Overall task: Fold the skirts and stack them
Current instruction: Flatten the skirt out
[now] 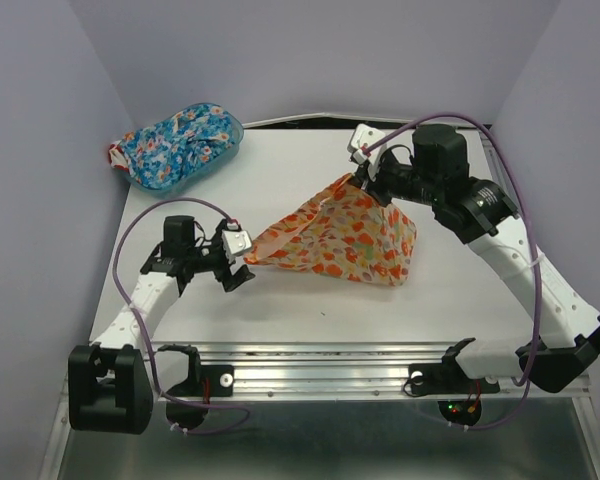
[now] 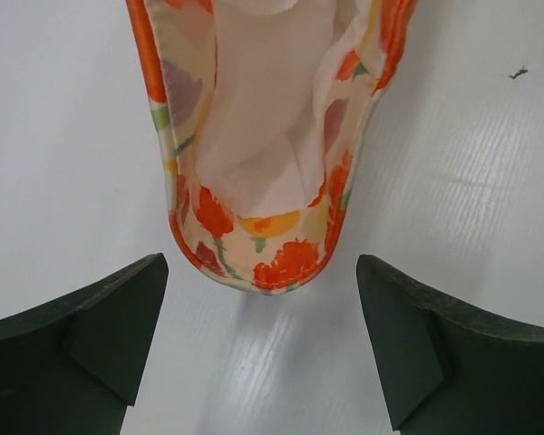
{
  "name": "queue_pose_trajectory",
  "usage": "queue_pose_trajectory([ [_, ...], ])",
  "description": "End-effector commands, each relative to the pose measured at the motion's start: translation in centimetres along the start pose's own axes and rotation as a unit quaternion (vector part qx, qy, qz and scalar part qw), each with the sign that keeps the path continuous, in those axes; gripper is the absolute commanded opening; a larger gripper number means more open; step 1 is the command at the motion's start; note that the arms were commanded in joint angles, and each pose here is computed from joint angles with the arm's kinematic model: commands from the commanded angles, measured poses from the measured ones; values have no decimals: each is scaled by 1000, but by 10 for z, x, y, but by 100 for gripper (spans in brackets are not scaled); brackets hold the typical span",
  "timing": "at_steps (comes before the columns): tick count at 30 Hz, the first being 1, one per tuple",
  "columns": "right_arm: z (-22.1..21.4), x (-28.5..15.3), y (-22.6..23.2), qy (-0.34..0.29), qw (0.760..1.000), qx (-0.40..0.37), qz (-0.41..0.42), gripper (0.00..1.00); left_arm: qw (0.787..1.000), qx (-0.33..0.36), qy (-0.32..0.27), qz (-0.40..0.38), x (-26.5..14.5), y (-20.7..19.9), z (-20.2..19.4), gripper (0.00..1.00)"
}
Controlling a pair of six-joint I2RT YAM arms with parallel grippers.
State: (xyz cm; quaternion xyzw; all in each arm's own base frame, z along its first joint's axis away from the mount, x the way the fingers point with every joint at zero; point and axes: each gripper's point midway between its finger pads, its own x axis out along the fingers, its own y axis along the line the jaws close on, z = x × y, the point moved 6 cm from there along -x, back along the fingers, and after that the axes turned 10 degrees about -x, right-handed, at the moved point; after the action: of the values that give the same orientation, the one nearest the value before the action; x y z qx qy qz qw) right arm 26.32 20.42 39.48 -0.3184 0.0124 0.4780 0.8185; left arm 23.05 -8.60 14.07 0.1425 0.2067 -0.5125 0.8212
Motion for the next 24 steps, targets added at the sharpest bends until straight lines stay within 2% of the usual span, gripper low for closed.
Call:
queue_pose_trajectory([
  [1, 32, -16, -15, -47, 998, -19, -35, 1, 998, 37, -55, 10, 7, 17, 31, 97],
  [5, 33, -19, -18, -46, 998, -20, -44, 1, 997, 23, -67, 14, 14, 25, 39, 95],
  [8, 34, -22, -21, -44, 997, -16, -60, 1, 996, 12, -83, -7, 16, 22, 48, 78],
  [9, 34, -23, -22, -42, 997, -16, -65, 1, 996, 10, -86, -10, 15, 22, 50, 62],
  [12, 34, -28, -31, -34, 994, -14, -105, 1, 996, 5, -92, 5, 9, 22, 59, 36],
  [13, 33, -32, -39, -24, 990, -14, -137, 1, 995, 8, -93, 19, 5, 26, 65, 7],
  [14, 32, -34, -43, -18, 988, -14, -156, 1, 995, 6, -89, 38, 0, 31, 69, 0],
  [17, 32, -49, -62, 7, 972, -10, -235, 1, 992, -9, -92, 87, -26, 50, 92, 0],
  [18, 35, -52, -62, 1, 971, -11, -240, 1, 991, -17, -86, 98, -29, 54, 88, 0],
  [19, 33, -57, -66, 4, 967, -13, -253, 1, 988, -9, -98, 123, -41, 64, 107, 0],
  [22, 23, -70, -69, 24, 960, -15, -279, 1, 965, -18, -128, 230, -82, 95, 149, 0],
  [24, 10, -74, -65, 45, 957, -16, -287, 1, 948, 10, -134, 290, -112, 108, 184, 0],
])
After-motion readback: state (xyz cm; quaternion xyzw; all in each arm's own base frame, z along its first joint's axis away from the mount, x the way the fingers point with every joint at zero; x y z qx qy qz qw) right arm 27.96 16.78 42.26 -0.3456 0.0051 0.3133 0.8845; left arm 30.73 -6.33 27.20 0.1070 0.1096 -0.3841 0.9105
